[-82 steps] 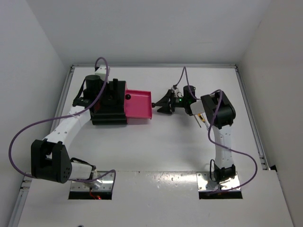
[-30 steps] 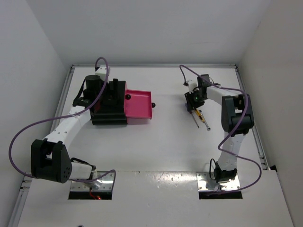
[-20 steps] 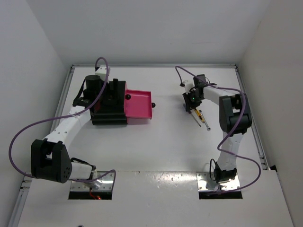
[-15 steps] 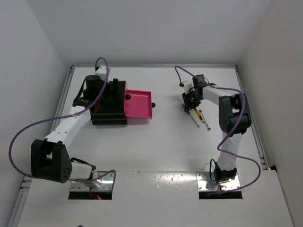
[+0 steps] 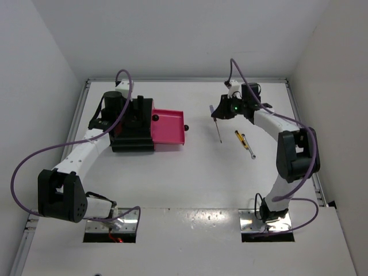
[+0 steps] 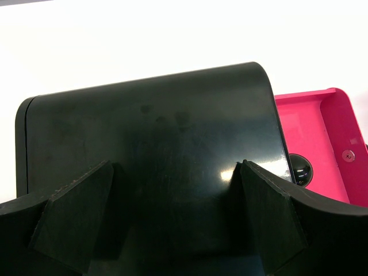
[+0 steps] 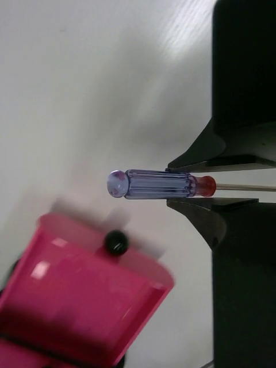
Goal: Sort the tools into containers
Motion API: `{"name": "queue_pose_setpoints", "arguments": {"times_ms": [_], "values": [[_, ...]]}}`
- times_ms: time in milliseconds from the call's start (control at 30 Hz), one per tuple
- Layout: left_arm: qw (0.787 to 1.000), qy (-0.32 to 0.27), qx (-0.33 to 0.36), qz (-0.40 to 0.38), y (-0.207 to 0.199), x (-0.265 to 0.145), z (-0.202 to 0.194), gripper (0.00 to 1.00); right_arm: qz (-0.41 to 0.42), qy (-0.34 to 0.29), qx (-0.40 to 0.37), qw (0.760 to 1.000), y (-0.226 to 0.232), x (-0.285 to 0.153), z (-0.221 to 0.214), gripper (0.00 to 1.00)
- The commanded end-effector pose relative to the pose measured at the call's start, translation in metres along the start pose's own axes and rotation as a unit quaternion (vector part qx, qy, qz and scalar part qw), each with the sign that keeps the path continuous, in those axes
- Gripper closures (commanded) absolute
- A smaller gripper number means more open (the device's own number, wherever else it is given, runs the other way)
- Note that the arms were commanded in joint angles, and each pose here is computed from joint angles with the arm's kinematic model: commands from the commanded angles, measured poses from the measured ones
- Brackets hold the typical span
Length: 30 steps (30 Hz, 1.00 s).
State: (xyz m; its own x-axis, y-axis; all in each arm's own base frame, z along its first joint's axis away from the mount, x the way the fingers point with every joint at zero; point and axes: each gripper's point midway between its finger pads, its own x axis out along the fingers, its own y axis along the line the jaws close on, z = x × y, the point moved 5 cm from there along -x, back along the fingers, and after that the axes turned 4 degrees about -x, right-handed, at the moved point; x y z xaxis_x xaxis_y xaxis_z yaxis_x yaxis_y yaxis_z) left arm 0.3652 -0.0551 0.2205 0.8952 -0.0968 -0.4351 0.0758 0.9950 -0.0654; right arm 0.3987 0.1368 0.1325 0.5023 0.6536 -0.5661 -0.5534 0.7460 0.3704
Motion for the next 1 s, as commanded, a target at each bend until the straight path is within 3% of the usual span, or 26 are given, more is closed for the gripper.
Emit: {"name": "queue_pose_setpoints", "arguments": {"times_ms": [0,133,300,667,967], "values": [[0.995,0.102,0.009,-0.001,0.002,0.002,-0.052,0.00,0.067,-0.116,0.007,0.991,0.039,0.000,0.047,1.00],[0.995,0.103,0.009,-0.006,0.001,0.002,-0.053,0.00,0.092,-0.177,-0.008,0.980,0.066,0.021,0.063,1.00],[0.994,0.104,0.008,-0.015,-0.002,0.002,-0.053,0.00,0.118,-0.194,-0.027,0.973,0.089,0.049,0.087,1.00],[0.994,0.108,0.007,-0.020,-0.003,0.006,-0.056,0.00,0.152,-0.188,-0.050,0.969,0.112,0.078,0.118,1.00],[0.994,0.108,0.008,-0.014,-0.002,0.006,-0.056,0.00,0.197,-0.148,-0.076,0.966,0.149,0.112,0.092,1.00]]}}
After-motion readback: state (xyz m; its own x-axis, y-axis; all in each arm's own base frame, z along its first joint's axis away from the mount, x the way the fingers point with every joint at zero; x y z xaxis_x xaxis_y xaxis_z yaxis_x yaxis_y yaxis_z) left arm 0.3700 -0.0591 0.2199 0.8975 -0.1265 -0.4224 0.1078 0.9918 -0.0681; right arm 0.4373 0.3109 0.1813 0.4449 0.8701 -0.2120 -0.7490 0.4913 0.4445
